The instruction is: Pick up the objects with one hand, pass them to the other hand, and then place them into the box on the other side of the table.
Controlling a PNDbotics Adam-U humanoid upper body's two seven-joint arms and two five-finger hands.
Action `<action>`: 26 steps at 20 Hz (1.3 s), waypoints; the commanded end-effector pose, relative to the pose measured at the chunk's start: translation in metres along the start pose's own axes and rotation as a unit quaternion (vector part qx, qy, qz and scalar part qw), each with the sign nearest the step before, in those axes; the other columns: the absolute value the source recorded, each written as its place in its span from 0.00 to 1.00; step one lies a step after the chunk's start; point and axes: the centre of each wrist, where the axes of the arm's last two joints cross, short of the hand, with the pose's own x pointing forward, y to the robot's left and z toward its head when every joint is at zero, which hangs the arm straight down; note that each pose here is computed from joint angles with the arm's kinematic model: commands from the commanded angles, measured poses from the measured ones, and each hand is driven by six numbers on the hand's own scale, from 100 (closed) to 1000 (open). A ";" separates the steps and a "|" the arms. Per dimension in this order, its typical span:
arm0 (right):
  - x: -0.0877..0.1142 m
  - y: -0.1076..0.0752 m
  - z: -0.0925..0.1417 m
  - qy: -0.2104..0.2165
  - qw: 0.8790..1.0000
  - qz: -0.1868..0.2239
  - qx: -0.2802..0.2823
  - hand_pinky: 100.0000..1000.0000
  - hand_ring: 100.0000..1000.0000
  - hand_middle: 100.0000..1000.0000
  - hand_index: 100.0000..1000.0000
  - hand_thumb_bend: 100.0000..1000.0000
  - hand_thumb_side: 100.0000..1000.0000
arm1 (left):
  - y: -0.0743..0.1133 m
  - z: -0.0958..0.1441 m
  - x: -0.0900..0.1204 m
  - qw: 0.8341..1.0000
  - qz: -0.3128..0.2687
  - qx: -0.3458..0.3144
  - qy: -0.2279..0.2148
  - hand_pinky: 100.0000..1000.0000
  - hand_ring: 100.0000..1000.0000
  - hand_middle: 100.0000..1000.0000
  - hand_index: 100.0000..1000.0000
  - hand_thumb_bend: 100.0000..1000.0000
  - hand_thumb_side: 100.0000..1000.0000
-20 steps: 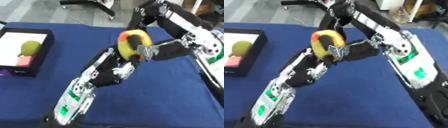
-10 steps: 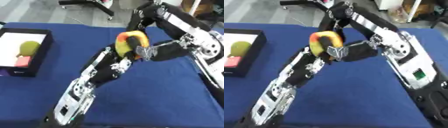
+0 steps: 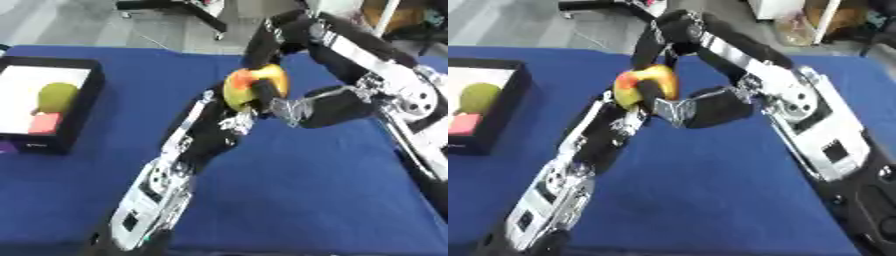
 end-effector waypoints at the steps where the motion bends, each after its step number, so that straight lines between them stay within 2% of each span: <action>1: 0.006 -0.005 -0.001 -0.015 1.000 0.015 0.009 0.56 0.79 0.78 0.43 0.00 0.00 | 0.000 -0.004 0.008 1.000 0.000 0.005 -0.017 0.66 0.52 0.20 0.47 0.00 0.28; 7: 0.007 -0.011 0.000 -0.031 0.999 0.019 0.018 0.69 0.91 0.92 0.61 0.00 0.00 | 0.002 -0.004 0.009 1.000 -0.005 0.017 -0.017 0.66 0.52 0.20 0.47 0.00 0.29; 8: 0.007 -0.013 0.000 -0.035 0.999 0.021 0.018 0.70 0.92 0.93 0.63 0.00 0.07 | 0.002 -0.004 0.009 1.000 -0.005 0.020 -0.017 0.66 0.52 0.20 0.47 0.00 0.29; 9: 0.007 -0.014 0.000 -0.043 0.999 0.023 0.018 0.72 0.94 0.95 0.67 0.03 0.26 | 0.003 -0.004 0.009 1.000 -0.006 0.023 -0.017 0.66 0.52 0.20 0.47 0.00 0.29; 10: 0.008 -0.016 0.000 -0.050 0.998 0.024 0.017 0.73 0.95 0.96 0.70 0.07 0.32 | 0.003 -0.004 0.009 0.999 -0.007 0.026 -0.018 0.66 0.52 0.20 0.47 0.00 0.29; 12: 0.009 -0.020 0.001 -0.064 0.997 0.029 0.016 0.74 0.96 0.98 0.73 0.11 0.38 | 0.004 -0.005 0.009 0.999 -0.009 0.032 -0.019 0.66 0.52 0.20 0.47 0.00 0.29; 16: 0.009 -0.025 0.001 -0.074 0.997 0.031 0.006 0.75 0.96 0.99 0.75 0.15 0.42 | 0.006 -0.007 0.011 0.999 -0.012 0.038 -0.025 0.66 0.52 0.20 0.47 0.00 0.30; 26: 0.010 -0.034 0.005 -0.080 0.996 0.032 -0.032 0.75 0.94 0.95 0.75 0.15 0.43 | 0.016 -0.009 0.016 0.996 -0.029 0.071 -0.041 0.65 0.51 0.20 0.46 0.00 0.29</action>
